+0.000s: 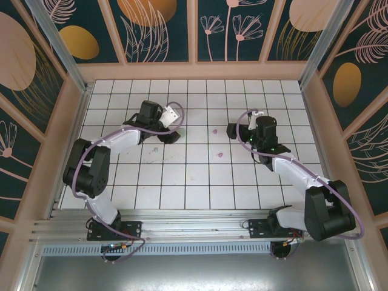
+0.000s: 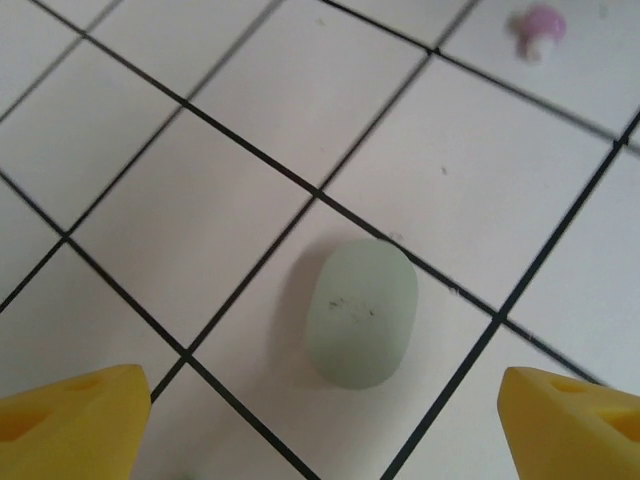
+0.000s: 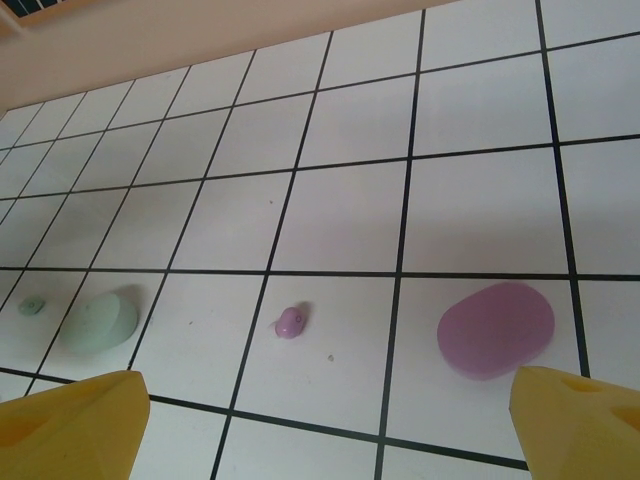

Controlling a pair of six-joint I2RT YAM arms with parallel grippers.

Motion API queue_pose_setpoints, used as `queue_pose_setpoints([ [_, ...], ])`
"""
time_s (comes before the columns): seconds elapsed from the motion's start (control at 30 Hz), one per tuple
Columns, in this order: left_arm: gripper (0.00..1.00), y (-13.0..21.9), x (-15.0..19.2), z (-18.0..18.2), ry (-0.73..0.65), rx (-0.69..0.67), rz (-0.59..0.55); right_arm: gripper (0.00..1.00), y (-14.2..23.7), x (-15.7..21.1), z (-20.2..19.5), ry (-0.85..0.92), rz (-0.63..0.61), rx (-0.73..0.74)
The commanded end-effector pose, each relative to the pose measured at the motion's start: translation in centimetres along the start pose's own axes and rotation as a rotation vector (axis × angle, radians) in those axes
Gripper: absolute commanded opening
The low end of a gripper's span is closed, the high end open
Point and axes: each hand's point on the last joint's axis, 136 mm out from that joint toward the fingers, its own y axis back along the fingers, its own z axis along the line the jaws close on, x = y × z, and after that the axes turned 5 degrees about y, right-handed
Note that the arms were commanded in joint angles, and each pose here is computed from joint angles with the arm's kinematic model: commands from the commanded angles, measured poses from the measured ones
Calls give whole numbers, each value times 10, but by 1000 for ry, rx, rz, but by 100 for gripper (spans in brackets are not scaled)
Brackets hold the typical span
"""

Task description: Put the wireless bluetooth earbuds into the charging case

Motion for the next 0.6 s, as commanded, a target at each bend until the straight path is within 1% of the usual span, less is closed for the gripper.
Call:
queue_pose_setpoints([
  [0.0, 90, -9, 15, -14, -125, 43, 75, 93, -4, -8, 7, -6, 9, -18],
  [0.13, 90, -21, 16, -11, -117, 55, 109, 93, -9, -13, 8, 11, 24, -17],
  [0.33, 85, -40, 16, -9, -58, 91, 148, 94, -18, -18, 10, 26, 48, -20],
  [0.47, 85, -51, 20, -8, -54, 105, 176, 94, -21, -20, 14, 22, 66, -37],
  [0.57, 84, -59, 26, -7, -61, 115, 217, 94, -22, -20, 16, 20, 73, -48],
])
